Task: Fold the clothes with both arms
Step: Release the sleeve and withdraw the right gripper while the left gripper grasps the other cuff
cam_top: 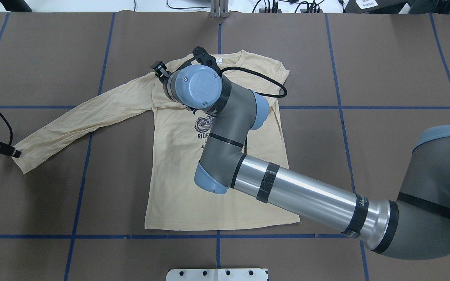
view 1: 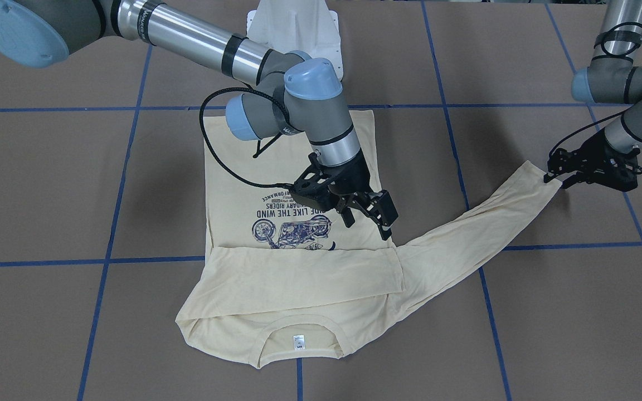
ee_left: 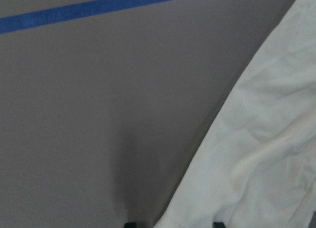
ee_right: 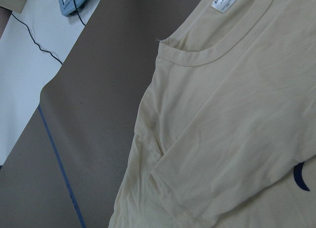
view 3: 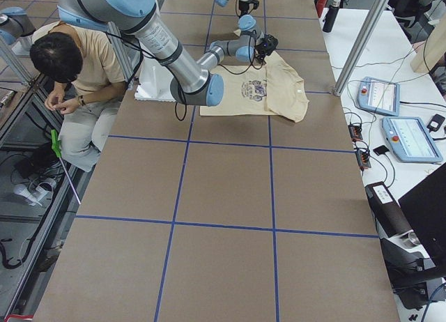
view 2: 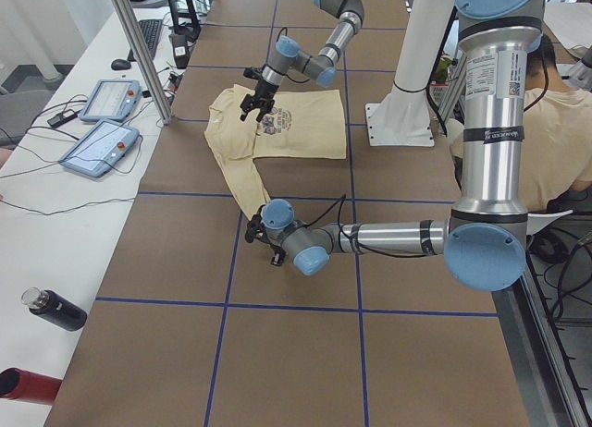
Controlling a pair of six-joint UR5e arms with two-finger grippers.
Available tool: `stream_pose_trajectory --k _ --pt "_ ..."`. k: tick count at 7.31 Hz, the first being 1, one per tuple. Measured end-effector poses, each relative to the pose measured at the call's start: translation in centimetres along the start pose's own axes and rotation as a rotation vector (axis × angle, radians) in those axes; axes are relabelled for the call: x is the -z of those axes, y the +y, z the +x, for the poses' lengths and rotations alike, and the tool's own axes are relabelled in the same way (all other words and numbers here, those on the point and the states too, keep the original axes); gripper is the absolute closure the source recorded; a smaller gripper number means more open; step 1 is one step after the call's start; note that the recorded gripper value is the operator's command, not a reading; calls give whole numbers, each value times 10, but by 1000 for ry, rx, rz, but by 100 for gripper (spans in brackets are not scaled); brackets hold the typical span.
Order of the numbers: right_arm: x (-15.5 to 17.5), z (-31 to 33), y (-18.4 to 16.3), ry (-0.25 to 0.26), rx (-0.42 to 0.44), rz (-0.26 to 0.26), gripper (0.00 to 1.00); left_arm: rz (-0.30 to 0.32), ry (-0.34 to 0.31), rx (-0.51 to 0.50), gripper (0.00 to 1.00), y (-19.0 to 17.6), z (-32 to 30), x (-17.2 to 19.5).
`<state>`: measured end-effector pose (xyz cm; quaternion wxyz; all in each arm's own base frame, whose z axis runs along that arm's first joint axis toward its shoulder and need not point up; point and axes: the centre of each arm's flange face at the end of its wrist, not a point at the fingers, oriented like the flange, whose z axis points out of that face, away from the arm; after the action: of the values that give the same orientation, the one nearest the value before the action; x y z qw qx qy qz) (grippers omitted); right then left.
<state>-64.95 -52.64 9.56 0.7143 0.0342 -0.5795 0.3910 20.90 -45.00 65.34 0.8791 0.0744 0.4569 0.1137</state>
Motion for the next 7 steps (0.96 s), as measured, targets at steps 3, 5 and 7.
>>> stream_pose_trajectory --k 3,5,7 --pt "3 0 3 -7 -1 -4 1 9 12 29 100 -3 9 5" --pt "18 29 -19 -13 21 -13 0 37 91 82 100 -20 57 34" --pt "51 96 -87 17 112 -51 0 67 199 204 100 -67 128 64"
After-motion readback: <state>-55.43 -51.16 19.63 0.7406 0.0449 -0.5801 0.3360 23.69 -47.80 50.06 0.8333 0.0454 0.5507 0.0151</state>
